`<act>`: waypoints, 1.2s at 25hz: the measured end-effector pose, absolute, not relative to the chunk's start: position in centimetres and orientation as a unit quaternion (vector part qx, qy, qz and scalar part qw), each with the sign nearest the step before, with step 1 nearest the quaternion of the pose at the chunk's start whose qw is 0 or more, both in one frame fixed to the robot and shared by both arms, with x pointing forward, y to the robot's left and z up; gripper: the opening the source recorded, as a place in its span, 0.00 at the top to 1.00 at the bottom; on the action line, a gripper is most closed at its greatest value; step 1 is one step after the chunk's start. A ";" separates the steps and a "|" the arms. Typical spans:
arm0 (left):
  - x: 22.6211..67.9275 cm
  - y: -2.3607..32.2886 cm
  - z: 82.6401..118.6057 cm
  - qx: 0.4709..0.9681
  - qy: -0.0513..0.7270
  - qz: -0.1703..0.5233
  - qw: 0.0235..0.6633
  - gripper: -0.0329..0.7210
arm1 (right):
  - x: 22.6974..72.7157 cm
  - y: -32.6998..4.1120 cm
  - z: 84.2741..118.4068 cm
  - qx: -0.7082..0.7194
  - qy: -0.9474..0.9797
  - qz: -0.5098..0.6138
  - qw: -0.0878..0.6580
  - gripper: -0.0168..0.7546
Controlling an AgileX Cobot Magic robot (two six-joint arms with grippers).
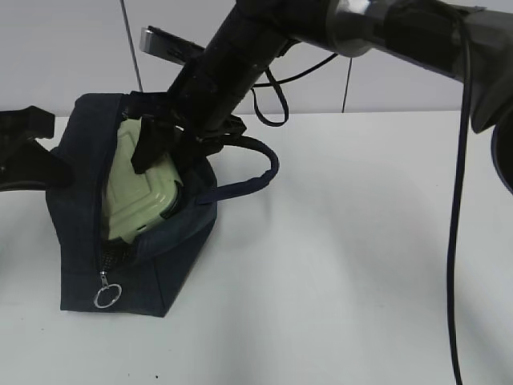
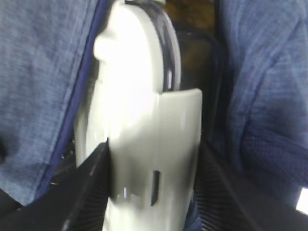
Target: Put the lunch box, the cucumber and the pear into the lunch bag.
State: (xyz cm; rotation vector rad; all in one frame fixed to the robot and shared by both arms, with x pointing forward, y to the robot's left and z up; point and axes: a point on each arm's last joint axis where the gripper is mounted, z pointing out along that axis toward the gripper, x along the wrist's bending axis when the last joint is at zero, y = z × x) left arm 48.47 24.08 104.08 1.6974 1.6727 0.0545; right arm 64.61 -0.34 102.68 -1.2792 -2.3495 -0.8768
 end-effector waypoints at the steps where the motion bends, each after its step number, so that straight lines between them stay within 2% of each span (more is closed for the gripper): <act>1: 48.5 24.1 104.1 0.661 0.652 0.022 0.370 0.98 | 64.7 -0.4 102.7 -0.447 -0.822 -0.312 0.163 0.47; 7: 48.5 24.1 104.1 0.662 0.652 0.023 0.370 0.98 | 64.9 0.1 103.1 -0.447 -0.809 -0.341 0.170 0.29; 10: 48.5 24.1 104.1 0.662 0.652 0.023 0.370 0.98 | 64.9 0.1 103.2 -0.447 -0.807 -0.345 0.171 0.25; 17: 48.4 24.1 104.0 0.664 0.651 0.019 0.367 0.98 | 65.4 -0.9 104.3 -0.440 -0.814 -0.344 0.161 0.24; 22: 48.4 24.1 104.0 0.664 0.651 0.018 0.367 0.98 | 66.3 -2.3 106.4 -0.439 -0.829 -0.336 0.087 0.25; 25: 48.4 24.1 104.0 0.664 0.651 0.018 0.367 0.98 | 66.6 -2.8 107.0 -0.450 -0.829 -0.328 0.057 0.27; 30: 48.4 24.1 104.0 0.664 0.651 0.017 0.367 0.98 | 66.5 -2.7 106.8 -0.454 -0.829 -0.321 0.059 0.31</act>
